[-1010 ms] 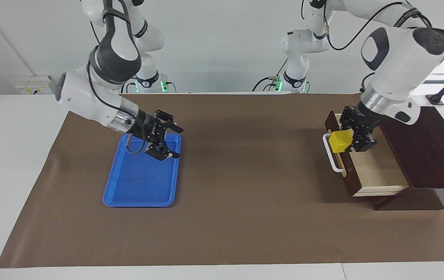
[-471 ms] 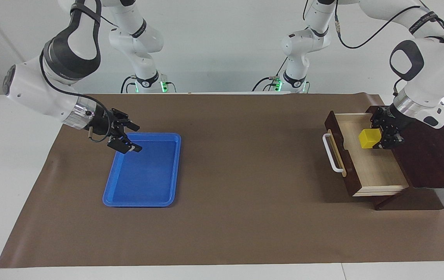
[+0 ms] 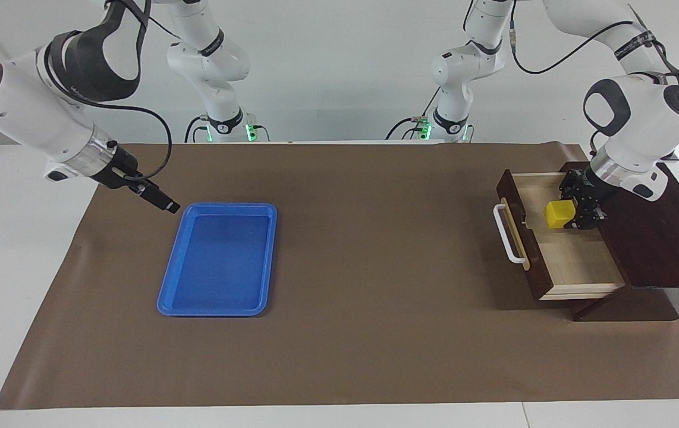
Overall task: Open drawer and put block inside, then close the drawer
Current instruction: 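Lower the block into the drawer and open the left gripper, then push the drawer shut with the left gripper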
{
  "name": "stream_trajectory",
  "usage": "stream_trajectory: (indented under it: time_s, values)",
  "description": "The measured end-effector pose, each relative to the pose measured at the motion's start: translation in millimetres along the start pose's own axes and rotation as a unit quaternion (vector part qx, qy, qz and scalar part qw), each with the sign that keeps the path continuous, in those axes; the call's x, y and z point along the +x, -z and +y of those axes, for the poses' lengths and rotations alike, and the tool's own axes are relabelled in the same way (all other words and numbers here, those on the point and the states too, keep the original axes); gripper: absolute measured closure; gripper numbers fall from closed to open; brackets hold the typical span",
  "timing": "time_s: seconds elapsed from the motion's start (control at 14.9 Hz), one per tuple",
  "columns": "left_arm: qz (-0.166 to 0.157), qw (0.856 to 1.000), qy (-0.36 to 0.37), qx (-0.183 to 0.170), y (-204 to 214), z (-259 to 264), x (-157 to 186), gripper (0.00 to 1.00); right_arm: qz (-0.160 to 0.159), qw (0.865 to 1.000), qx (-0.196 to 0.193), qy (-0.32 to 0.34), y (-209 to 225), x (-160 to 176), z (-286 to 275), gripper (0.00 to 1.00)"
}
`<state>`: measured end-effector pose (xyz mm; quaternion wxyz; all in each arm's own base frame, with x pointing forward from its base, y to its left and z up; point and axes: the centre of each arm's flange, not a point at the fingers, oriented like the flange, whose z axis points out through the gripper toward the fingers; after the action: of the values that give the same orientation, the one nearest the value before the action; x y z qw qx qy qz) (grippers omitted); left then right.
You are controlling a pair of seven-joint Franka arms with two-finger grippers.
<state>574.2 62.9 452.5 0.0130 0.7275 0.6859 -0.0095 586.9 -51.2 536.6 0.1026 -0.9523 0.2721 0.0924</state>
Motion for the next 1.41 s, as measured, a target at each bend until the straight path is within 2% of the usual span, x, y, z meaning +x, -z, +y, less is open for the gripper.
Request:
stream_trajectory:
  time_s: [0.13, 0.2, 0.47, 0.54, 0.67, 0.81, 0.94, 1.14, 1.41]
  values:
    - [0.002, 1.000, -0.002, -0.003, -9.0, -7.6, -3.3, 0.43, 0.028, 0.995, -0.037, 0.086, 16.6, -5.2, 9.4, 0.00]
    - [0.003, 1.000, -0.003, -0.004, -10.0, -9.6, -4.9, 0.38, 0.040, 0.990, -0.054, 0.123, 25.8, -9.1, 13.2, 0.00]
    - [0.007, 1.000, -0.011, -0.021, 14.6, -5.8, -15.3, 0.00, 0.076, 0.962, -0.100, 0.243, 67.2, -34.0, 23.9, 0.00]
    - [0.006, 1.000, -0.010, -0.021, 27.5, -2.4, -24.8, 0.00, 0.079, 0.955, -0.105, 0.266, 76.9, -42.8, 26.1, 0.00]
    - [0.003, 1.000, 0.020, -0.024, 45.8, 5.6, -73.3, 0.00, 0.082, 0.941, -0.112, 0.307, 93.7, -60.3, 29.8, 0.00]
    - [0.004, 0.999, 0.037, -0.025, 46.3, 6.3, -130.9, 0.00, 0.077, 0.933, -0.119, 0.332, 102.4, -72.9, 32.4, 0.00]
    - [0.026, 0.999, 0.031, -0.015, 33.2, 2.9, -162.0, 0.00, 0.076, 0.929, -0.122, 0.341, 105.8, -82.2, 28.3, 0.00]
    - [0.059, 0.998, 0.021, -0.014, 3.2, 2.2, -157.7, 0.00, 0.064, 0.932, -0.124, 0.336, 97.9, -83.5, 22.7, 0.00]
    - [0.077, 0.997, 0.006, -0.013, -1.3, 6.6, -104.9, 0.00, 0.043, 0.940, -0.124, 0.315, 76.0, -65.7, 20.3, 0.00]
